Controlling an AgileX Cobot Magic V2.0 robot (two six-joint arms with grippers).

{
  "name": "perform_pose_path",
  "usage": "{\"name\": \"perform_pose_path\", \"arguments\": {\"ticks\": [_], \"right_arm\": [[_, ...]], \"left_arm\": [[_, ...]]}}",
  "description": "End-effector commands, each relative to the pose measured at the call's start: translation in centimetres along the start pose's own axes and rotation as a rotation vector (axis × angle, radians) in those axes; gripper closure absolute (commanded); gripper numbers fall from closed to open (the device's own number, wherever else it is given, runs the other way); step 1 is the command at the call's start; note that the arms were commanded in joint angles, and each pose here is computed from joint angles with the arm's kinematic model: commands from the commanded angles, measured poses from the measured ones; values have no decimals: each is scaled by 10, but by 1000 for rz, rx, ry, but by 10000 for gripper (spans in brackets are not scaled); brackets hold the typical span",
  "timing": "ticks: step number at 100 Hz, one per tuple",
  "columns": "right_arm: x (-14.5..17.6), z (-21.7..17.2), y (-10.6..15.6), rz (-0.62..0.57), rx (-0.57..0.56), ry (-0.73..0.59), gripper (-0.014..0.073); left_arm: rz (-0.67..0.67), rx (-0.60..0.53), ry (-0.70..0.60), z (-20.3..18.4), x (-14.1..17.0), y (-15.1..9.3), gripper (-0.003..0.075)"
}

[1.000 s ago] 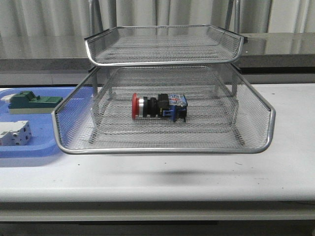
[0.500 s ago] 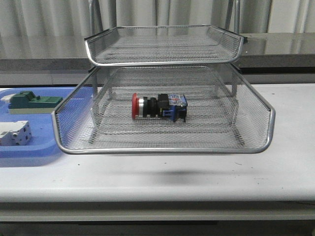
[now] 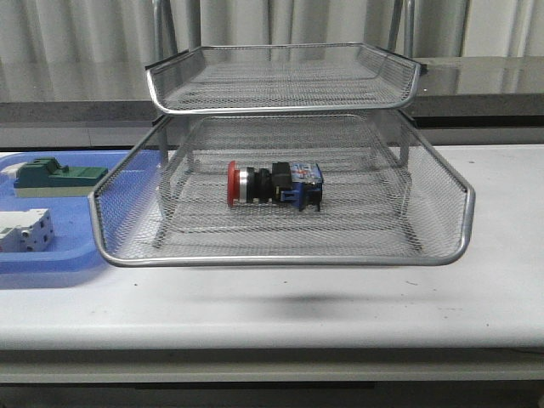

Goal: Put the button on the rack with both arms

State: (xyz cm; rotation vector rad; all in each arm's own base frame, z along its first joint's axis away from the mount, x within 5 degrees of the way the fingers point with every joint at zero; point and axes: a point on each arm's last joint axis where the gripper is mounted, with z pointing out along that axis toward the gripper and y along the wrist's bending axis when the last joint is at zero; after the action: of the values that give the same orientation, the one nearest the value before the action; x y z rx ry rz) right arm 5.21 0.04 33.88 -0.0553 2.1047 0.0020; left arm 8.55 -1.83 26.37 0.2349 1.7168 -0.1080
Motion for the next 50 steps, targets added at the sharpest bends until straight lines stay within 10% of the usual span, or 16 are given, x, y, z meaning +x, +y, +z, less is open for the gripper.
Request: {"name": "perform_pose_path", "arguments": {"ticks": [1, 37, 50], "right_arm": [[-13, -5, -1, -7, 12, -87, 664], [-13, -5, -1, -7, 12, -87, 664], [-13, -5, -1, -7, 12, -87, 664]], "left_arm": [[-25, -35, -98, -1, -16, 4, 361], [-25, -35, -98, -1, -16, 4, 736], [-25, -35, -98, -1, -16, 4, 740]]}}
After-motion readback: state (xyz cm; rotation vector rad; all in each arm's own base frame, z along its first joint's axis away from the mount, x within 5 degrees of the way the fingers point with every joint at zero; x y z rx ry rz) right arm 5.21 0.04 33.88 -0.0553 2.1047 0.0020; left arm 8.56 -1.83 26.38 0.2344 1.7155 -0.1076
